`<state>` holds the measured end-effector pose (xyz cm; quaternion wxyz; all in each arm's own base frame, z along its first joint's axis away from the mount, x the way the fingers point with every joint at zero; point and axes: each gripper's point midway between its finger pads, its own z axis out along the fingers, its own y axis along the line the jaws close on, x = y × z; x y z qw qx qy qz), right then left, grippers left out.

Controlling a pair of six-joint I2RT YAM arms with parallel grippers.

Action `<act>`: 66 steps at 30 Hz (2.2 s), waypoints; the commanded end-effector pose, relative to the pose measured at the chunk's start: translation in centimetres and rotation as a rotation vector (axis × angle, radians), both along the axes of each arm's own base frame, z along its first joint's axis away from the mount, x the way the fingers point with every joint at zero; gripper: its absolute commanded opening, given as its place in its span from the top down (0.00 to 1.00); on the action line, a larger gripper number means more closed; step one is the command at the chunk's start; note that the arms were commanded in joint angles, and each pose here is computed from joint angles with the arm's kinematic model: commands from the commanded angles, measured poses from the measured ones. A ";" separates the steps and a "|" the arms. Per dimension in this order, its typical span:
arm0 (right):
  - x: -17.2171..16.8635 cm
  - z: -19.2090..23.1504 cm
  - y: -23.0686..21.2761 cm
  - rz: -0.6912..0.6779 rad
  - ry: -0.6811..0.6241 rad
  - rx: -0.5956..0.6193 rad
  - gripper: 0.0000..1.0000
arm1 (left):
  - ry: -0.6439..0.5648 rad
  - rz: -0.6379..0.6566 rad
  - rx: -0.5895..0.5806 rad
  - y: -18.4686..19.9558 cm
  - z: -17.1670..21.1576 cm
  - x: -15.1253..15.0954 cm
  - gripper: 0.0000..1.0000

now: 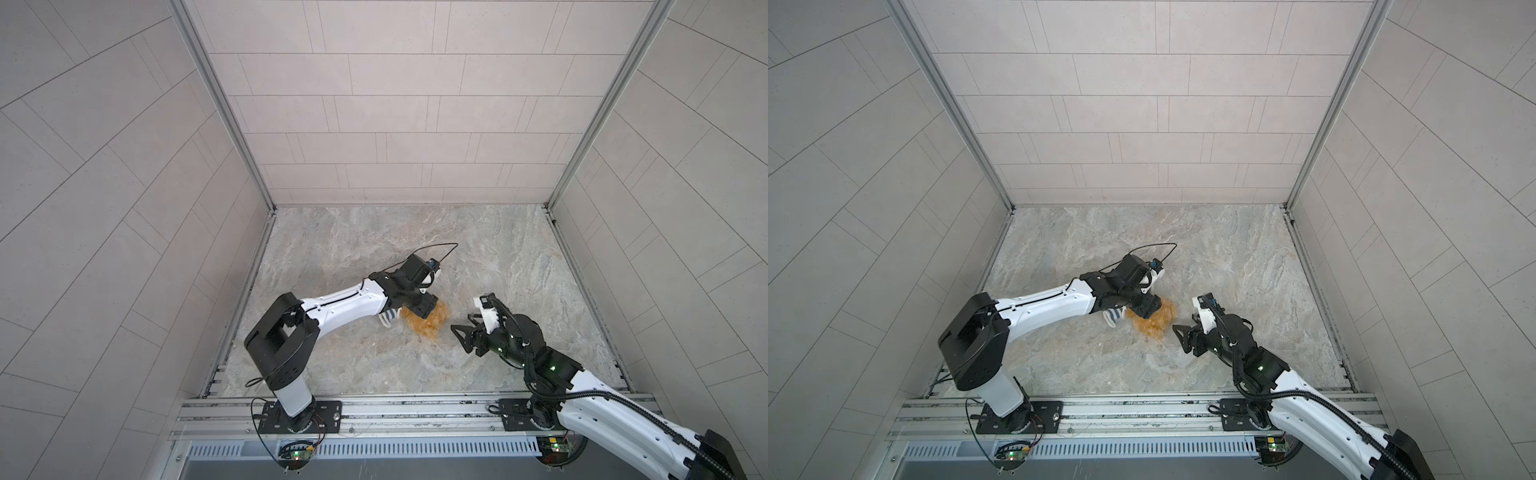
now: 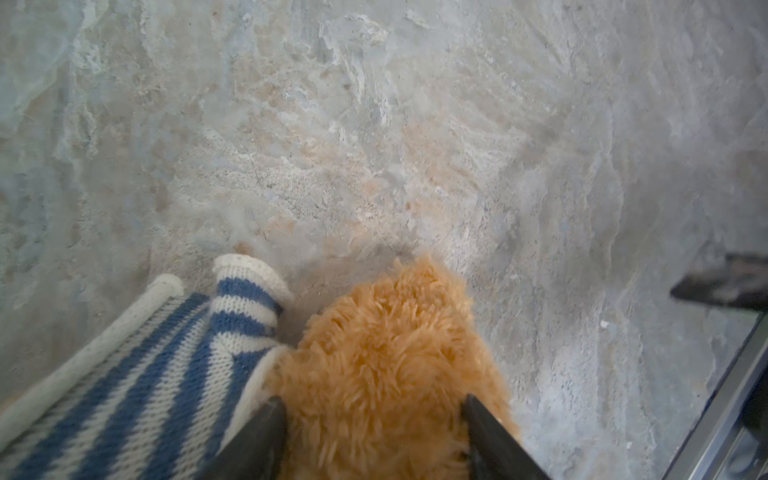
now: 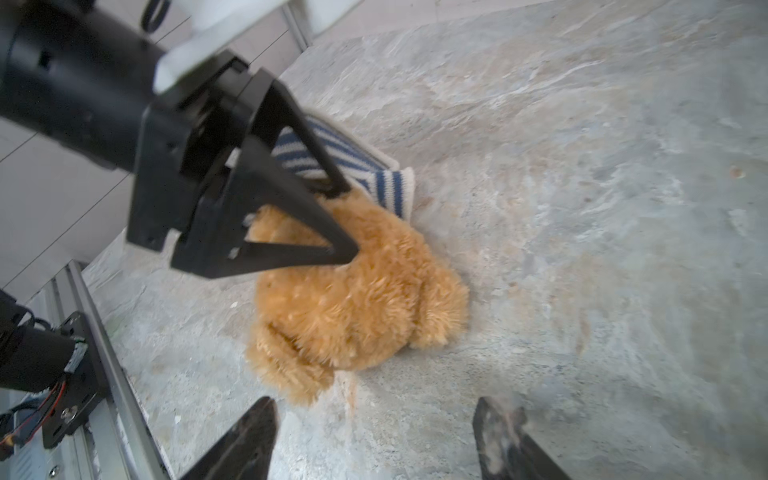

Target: Dress the teddy bear

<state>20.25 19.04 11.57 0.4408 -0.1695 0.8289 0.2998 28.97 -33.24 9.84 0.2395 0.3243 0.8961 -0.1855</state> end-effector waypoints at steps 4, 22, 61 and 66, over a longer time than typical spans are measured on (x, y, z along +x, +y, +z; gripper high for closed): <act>0.0 0.9 3.4 0.094 -0.062 -0.035 0.20 | 0.117 0.049 0.011 0.1 -1.4 0.6 0.35; 1.4 -1.0 7.7 0.150 -0.062 -0.167 0.60 | 0.156 0.106 -0.030 0.6 -2.2 2.3 0.40; -3.5 10.7 7.8 0.383 -0.231 -0.094 1.00 | -0.046 0.290 -0.286 10.7 9.9 -0.8 0.29; -3.0 9.4 7.3 0.391 -0.171 -0.113 1.00 | -0.022 0.362 -0.267 13.3 7.2 -1.4 0.30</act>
